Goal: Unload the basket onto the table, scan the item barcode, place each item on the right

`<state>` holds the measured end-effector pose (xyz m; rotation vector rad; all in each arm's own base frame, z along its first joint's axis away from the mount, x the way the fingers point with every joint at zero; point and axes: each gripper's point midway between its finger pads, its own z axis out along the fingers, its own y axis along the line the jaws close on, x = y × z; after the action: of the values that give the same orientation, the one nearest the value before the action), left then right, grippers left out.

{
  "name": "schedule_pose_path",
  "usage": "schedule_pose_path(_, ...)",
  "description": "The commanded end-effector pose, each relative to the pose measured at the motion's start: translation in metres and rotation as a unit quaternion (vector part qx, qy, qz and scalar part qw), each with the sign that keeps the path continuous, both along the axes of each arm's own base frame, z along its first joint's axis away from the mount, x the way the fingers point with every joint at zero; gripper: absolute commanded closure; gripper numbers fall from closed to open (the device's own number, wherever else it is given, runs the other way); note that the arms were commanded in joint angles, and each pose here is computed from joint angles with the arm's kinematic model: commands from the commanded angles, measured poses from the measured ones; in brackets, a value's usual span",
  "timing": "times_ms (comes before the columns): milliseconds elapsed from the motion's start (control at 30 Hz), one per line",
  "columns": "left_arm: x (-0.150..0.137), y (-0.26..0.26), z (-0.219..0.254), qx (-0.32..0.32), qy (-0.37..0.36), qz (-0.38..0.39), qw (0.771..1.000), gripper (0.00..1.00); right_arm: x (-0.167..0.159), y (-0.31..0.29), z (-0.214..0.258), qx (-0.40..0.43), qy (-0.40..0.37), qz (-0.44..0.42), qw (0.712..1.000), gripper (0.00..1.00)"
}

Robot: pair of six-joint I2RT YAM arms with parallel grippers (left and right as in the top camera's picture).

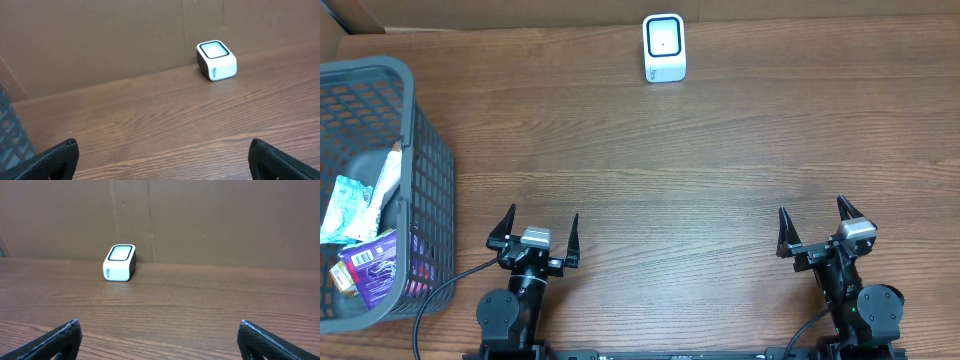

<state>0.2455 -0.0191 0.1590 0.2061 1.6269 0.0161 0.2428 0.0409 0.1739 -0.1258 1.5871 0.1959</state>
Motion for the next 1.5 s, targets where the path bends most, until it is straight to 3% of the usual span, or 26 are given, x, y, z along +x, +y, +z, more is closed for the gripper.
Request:
schedule_pose_path(0,0.000,-0.003,0.005,-0.054,-0.006,-0.007,0.999,0.00,-0.001,0.003,0.001,0.002,-0.008,0.007,1.000,0.00)
schedule_pose_path(200,-0.001,-0.006,0.015,-0.140,-0.008,-0.012,0.990,0.01,-0.002,0.010,0.003,0.003,-0.010,0.028,1.000,0.00)
schedule_pose_path(533,-0.011,-0.008,0.060,-0.140,-0.026,-0.019,0.990,0.00,-0.006,0.010,0.022,0.033,-0.021,0.031,0.999,0.00)
schedule_pose_path(867,-0.001,-0.019,0.100,-0.143,0.021,-0.046,0.988,0.00,-0.015,0.010,0.046,0.031,0.009,0.030,0.999,0.00)
schedule_pose_path(1167,0.023,-0.028,0.147,-0.150,0.105,-0.063,0.981,0.00,-0.012,0.022,0.090,0.031,0.025,0.065,0.997,0.00)
schedule_pose_path(1467,0.046,-0.027,0.213,-0.147,0.176,-0.053,0.972,0.00,0.009,0.033,0.130,0.031,0.134,0.089,0.987,0.00)
